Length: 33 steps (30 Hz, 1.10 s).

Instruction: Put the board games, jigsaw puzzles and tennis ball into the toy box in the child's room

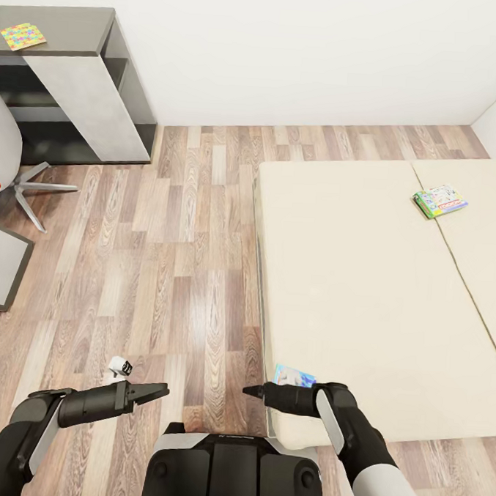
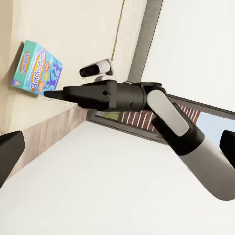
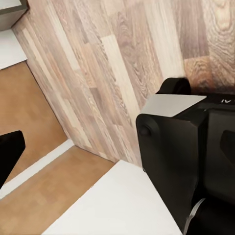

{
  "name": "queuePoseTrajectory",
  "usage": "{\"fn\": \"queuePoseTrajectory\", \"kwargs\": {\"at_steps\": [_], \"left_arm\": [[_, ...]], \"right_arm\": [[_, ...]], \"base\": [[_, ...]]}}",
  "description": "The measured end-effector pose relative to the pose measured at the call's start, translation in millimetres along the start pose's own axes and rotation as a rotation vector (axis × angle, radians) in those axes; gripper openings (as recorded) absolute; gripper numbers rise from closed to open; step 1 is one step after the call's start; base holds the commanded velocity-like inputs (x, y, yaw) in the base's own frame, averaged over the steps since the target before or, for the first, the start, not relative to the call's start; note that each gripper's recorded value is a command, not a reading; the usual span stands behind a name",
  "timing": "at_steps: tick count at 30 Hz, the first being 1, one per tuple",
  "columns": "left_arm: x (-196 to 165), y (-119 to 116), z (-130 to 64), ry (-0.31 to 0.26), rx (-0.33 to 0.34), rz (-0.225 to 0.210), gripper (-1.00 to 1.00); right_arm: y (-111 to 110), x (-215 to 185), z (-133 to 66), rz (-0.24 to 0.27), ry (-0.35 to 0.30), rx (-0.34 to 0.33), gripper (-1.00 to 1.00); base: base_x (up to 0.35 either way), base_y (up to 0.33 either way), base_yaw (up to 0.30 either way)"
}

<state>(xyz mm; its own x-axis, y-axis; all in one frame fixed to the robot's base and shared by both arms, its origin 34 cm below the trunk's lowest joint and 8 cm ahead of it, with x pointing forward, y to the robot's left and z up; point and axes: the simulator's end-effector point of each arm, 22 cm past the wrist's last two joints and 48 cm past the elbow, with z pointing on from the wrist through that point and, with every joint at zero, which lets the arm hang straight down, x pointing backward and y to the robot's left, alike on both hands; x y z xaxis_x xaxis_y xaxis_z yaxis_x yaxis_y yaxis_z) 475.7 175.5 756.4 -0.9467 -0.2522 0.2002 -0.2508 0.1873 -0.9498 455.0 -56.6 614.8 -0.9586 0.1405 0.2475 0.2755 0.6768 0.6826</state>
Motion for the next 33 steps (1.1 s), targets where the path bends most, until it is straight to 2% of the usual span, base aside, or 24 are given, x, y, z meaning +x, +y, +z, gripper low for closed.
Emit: {"fn": "queuePoseTrajectory", "kwargs": {"at_steps": [10, 15, 20, 26, 33], "left_arm": [[0.0, 0.0, 0.0, 0.000, 0.000, 0.000, 1.00], [-0.1, 0.0, -0.1, 0.000, 0.000, 0.000, 1.00], [-0.2, 0.0, -0.2, -0.001, 0.000, 0.000, 1.00], [-0.2, 0.0, -0.2, -0.001, 0.000, 0.000, 1.00], [-0.6, 0.4, -1.2, -0.002, -0.002, -0.001, 1.00]], "right_arm": [[32.4, -34.9, -20.5, -0.063, -0.054, -0.042, 1.00], [40.7, -43.9, -27.9, -0.083, -0.070, -0.048, 1.00], [41.4, -36.4, -31.4, -0.086, -0.075, -0.048, 1.00], [57.0, -37.4, -48.9, -0.138, -0.130, -0.057, 1.00], [61.6, -32.1, -60.2, -0.153, -0.146, -0.048, 1.00]], "base": [[0.000, 0.000, 0.000], [0.000, 0.000, 0.000], [0.000, 0.000, 0.000], [0.000, 0.000, 0.000], [0.000, 0.000, 0.000]]}}
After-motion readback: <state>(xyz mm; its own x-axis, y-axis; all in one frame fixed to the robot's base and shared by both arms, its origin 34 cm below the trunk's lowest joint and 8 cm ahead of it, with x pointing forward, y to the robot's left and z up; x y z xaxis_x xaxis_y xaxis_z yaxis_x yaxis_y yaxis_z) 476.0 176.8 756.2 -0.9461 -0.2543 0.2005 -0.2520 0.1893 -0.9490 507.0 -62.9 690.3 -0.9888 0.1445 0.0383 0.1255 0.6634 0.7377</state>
